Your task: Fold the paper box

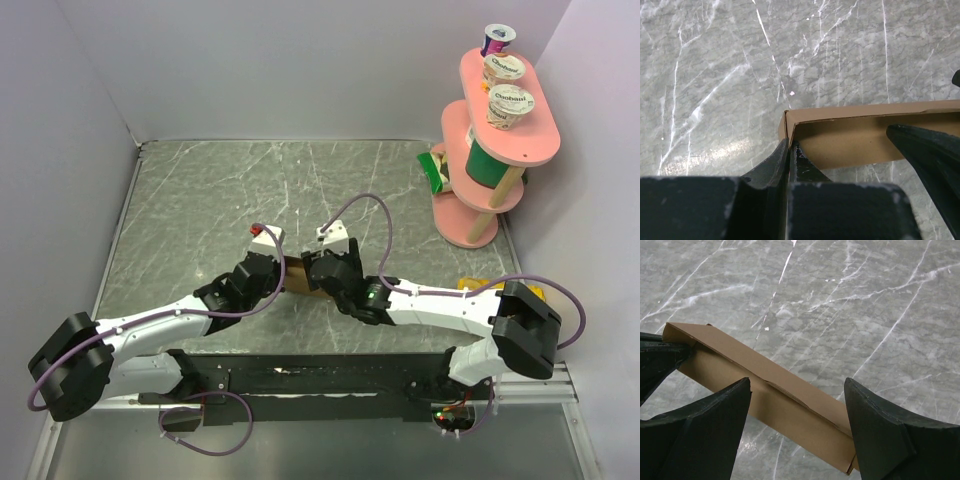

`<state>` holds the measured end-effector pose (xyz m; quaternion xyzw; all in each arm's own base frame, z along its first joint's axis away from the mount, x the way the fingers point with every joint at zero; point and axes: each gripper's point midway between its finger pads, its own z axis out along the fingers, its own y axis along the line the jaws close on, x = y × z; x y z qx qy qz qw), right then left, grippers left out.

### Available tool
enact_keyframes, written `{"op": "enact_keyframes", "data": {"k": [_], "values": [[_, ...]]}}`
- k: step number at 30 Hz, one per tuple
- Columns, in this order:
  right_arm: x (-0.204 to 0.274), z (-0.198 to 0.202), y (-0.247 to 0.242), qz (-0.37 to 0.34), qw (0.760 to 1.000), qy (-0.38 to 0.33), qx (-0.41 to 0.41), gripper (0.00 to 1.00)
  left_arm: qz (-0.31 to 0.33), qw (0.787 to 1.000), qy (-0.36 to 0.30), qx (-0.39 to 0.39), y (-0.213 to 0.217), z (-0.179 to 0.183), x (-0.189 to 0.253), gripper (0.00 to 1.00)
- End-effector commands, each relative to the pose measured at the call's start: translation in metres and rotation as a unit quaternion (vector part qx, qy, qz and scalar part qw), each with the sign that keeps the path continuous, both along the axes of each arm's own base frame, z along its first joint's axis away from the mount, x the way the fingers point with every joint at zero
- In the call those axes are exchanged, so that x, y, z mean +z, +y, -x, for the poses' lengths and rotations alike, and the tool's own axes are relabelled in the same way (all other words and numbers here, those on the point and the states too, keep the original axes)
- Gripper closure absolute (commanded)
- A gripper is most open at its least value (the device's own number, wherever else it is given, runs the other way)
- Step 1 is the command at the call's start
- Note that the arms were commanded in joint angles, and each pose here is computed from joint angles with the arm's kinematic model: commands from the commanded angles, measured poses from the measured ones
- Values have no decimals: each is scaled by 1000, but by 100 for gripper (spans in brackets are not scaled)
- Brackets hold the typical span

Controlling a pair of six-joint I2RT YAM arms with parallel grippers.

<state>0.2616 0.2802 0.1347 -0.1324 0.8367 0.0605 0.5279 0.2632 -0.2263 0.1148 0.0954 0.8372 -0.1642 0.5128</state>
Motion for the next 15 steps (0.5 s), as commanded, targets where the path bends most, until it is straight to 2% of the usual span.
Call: {"op": "enact_keyframes", "data": {"k": [1,5,6,9,11,14,15], "values": [[-12,6,-8,8,1000,9,-24,18,9,1000,18,-17,-5,11,-7,93],[-10,11,-6,2,1000,10,-14,22,6,1000,20,-11,-3,10,-8,93],[-11,12,-5,0,1000,11,-11,31,6,1000,21,-13,-4,10,-9,91],[-19,14,-4,6,1000,21,-7,42,10,1000,21,-18,-6,11,-7,88],[-25,16,-4,14,1000,26,-5,46,11,1000,21,-21,-6,12,-7,86],[-30,18,-8,19,999,27,-3,48,15,999,18,-25,-5,14,-5,78],[-31,20,-8,19,999,27,-2,49,18,999,17,-26,-5,15,-4,71]]}}
